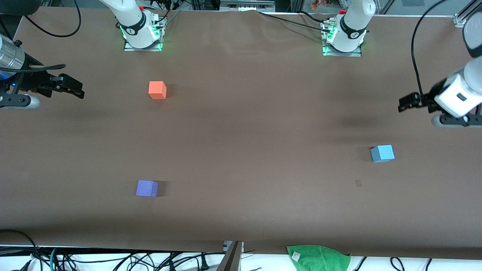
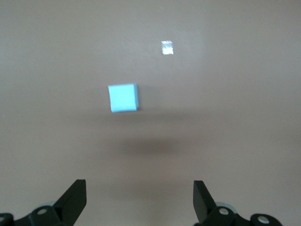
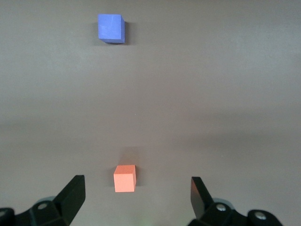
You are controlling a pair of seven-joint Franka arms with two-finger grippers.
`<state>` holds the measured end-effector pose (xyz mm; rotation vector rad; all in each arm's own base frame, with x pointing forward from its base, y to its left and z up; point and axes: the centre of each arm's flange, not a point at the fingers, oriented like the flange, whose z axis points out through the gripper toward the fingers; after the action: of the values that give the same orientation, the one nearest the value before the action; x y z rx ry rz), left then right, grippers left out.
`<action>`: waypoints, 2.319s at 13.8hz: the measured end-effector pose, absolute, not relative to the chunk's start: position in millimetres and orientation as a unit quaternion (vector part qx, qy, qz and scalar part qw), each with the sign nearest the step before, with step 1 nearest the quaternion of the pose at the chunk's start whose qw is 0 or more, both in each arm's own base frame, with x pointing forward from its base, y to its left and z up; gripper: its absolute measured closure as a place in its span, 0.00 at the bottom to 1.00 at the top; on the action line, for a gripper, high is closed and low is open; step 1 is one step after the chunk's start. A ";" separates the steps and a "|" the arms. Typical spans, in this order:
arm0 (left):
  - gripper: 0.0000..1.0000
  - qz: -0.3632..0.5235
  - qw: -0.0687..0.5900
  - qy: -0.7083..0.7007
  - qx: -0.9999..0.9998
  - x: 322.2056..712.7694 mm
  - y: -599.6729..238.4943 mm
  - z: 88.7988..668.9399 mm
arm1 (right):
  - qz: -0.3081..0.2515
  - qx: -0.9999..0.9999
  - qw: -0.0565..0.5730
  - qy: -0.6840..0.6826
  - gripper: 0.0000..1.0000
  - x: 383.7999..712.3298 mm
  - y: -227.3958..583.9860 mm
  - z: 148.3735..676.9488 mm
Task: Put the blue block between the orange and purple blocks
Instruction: 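Move the left gripper down over the light blue cube, then close the left gripper on the light blue cube and lift it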
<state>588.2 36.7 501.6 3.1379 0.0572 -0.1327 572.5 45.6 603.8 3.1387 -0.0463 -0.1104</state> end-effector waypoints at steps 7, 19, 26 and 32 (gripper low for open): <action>0.00 0.027 -0.006 0.032 0.999 638.4 72.5 355.3 | -0.036 0.999 0.000 -0.016 0.00 572.5 44.6 603.8; 0.00 0.023 -0.006 0.014 1.000 607.6 84.8 219.3 | -0.036 0.999 0.000 -0.017 0.00 572.5 43.1 603.7; 0.21 0.016 -0.005 0.019 1.000 601.9 90.7 177.1 | -0.036 0.999 0.000 -0.017 0.00 572.4 43.1 603.6; 0.41 0.017 0.000 0.007 1.000 615.7 76.7 209.4 | -0.036 0.999 0.000 -0.017 0.00 572.4 43.1 603.6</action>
<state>615.7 76.7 209.4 3.1403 0.0228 0.0523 572.4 43.1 603.6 3.1381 -0.0531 -0.1146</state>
